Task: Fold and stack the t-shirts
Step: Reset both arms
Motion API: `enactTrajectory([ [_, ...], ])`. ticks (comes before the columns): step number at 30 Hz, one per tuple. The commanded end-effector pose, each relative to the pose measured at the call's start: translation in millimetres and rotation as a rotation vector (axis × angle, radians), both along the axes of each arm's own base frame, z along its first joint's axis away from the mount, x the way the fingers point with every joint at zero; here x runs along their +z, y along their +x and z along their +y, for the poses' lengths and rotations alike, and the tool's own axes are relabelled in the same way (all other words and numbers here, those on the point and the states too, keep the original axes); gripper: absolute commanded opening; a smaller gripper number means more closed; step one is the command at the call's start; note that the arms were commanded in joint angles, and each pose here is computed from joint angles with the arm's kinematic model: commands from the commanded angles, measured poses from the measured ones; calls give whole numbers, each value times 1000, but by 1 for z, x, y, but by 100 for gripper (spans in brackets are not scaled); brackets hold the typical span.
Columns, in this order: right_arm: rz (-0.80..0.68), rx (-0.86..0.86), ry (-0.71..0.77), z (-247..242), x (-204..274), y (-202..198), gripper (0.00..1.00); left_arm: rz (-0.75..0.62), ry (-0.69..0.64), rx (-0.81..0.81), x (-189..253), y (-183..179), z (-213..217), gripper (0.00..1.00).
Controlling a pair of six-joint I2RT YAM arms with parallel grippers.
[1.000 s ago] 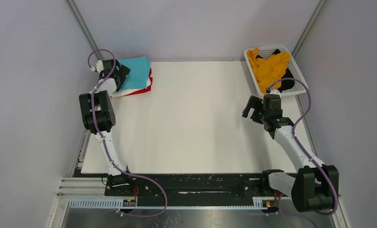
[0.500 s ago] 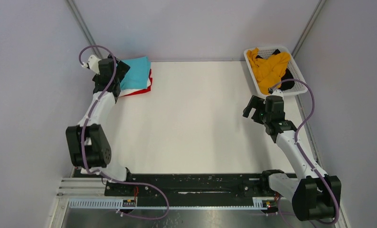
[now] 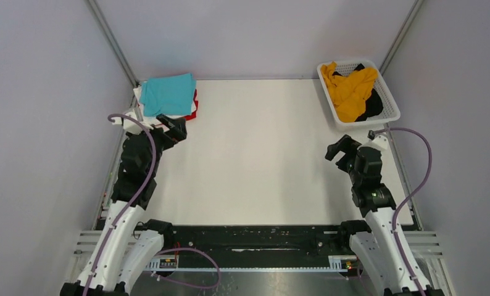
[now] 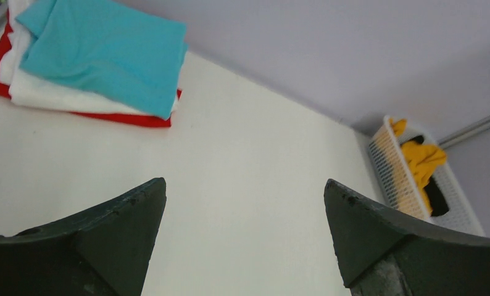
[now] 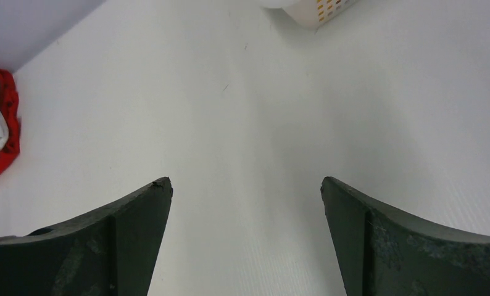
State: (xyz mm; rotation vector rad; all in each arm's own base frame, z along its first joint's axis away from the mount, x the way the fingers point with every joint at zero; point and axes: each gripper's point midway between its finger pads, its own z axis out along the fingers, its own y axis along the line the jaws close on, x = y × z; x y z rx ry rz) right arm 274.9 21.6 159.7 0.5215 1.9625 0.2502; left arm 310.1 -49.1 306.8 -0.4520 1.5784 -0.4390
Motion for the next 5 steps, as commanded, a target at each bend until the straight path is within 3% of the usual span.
enactTrajectory([
  [1, -132, -143, 34, -20, 19, -6, 99, 194, 114, -108, -62, -20, -10, 99],
  [5, -196, -170, 37, -26, 28, -15, 100, 234, 120, -75, -74, -26, -3, 99],
])
